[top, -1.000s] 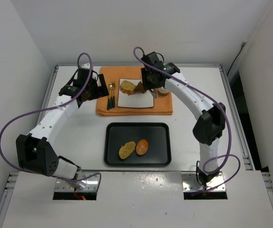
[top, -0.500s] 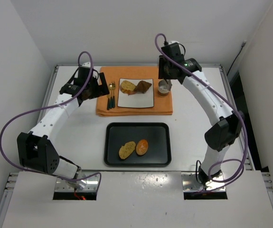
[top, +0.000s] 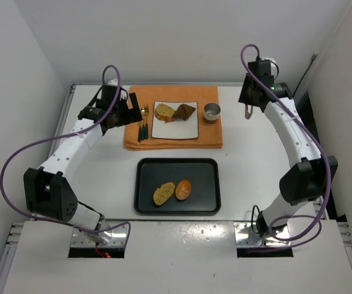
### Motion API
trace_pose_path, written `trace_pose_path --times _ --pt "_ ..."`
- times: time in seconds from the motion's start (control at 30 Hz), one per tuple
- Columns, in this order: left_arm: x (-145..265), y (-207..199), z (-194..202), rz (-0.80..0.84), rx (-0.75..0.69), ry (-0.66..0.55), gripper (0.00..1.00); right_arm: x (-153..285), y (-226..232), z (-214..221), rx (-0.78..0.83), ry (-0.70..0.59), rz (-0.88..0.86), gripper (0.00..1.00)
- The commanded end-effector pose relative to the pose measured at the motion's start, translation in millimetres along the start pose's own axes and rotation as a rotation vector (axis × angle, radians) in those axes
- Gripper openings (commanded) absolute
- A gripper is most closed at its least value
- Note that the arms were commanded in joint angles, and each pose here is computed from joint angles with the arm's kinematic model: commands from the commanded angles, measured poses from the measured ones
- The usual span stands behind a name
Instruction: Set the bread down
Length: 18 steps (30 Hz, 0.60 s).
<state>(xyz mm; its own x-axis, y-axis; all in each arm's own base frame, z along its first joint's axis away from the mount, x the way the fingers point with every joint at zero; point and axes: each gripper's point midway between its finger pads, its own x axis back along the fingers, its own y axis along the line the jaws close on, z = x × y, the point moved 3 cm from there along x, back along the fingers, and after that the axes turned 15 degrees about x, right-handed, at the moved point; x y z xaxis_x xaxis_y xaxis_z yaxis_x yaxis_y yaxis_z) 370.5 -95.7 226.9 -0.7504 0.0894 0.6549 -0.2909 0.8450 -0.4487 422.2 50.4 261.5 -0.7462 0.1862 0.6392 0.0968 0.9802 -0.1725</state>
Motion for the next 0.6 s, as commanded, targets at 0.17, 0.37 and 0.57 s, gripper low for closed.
trace_pose_path --times 0.17,0.37,0.57 --pt "5 -12 -15 0.054 0.024 -0.025 0.99 3 -53 6 -0.160 -0.097 0.119 0.41" --pt "6 -14 -13 0.067 0.023 -0.013 0.99 -5 -54 16 -0.179 -0.085 0.088 0.41" --pt "6 -9 -9 0.054 0.023 -0.011 0.99 -15 -61 30 -0.185 -0.064 0.124 0.41"
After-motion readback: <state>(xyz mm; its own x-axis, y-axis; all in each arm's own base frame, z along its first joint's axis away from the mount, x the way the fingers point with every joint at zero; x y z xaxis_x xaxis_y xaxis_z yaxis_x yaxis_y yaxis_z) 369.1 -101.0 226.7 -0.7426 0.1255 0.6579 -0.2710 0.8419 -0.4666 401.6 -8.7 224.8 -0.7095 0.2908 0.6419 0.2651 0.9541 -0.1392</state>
